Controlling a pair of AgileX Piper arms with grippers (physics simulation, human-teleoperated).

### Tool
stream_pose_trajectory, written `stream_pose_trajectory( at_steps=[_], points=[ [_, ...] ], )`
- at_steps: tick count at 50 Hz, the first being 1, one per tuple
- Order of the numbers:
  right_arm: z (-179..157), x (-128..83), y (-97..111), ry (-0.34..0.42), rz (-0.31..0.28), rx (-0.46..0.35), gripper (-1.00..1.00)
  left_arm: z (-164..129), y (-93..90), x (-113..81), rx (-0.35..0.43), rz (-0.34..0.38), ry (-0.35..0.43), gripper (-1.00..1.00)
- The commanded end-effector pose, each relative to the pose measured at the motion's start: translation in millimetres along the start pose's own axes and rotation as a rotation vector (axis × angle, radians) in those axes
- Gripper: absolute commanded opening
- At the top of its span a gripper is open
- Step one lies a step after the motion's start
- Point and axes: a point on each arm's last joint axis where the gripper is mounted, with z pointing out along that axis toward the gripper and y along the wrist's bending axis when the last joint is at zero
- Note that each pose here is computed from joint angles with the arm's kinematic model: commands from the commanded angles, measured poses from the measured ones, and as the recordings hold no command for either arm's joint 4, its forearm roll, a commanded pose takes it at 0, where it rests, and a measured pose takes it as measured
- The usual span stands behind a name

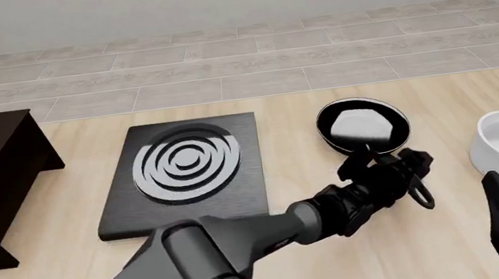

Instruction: Put the frying pan on top of the cabinet.

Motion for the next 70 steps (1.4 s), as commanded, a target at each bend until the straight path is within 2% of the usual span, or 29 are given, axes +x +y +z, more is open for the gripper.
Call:
stream_pose_trajectory(
  at_steps=[1, 15, 16, 19, 41, 47, 63, 64, 70],
  points=[
    [0.4, 0.1, -0.3, 0.002, 0.003, 0.004, 1.0, 10.6, 39.7, 4.7, -0.073, 0.006, 0.011, 1.0],
    [1.4, -0.1, -0.7, 0.0, 0.007, 0.009, 1.0, 16.7, 51.1, 3.1, -0.092, 0.001, 0.009, 1.0],
    [1.2, -0.1, -0.7, 0.0, 0.006, 0.009, 1.0, 17.0, 49.7, -6.1, -0.105, 0.021, 0.0, -1.0],
    [0.8, -0.1, -0.7, 0.0, 0.007, 0.01, 1.0, 14.9, 48.3, 0.5, -0.094, 0.013, 0.007, -1.0],
    [-0.9, -0.1, -0.7, -0.002, 0.0, 0.01, 1.0, 6.5, 45.3, -19.6, -0.1, 0.029, -0.022, -1.0],
    [-0.3, 0.0, -0.7, -0.001, 0.0, 0.009, 1.0, -3.6, 28.6, -24.6, -0.064, 0.052, -0.033, -1.0],
    [0.7, -0.4, -0.4, -0.003, -0.006, 0.005, 1.0, -30.8, -1.4, -33.9, 0.008, 0.059, -0.06, -1.0],
    [1.0, -0.4, -0.4, -0.002, -0.006, 0.005, 1.0, -37.5, -8.7, -35.0, 0.025, 0.062, -0.064, -1.0],
    [1.1, -1.1, -0.2, -0.001, -0.008, 0.003, 1.0, -50.0, -21.2, -40.5, 0.051, 0.064, -0.078, -1.0]
  ],
)
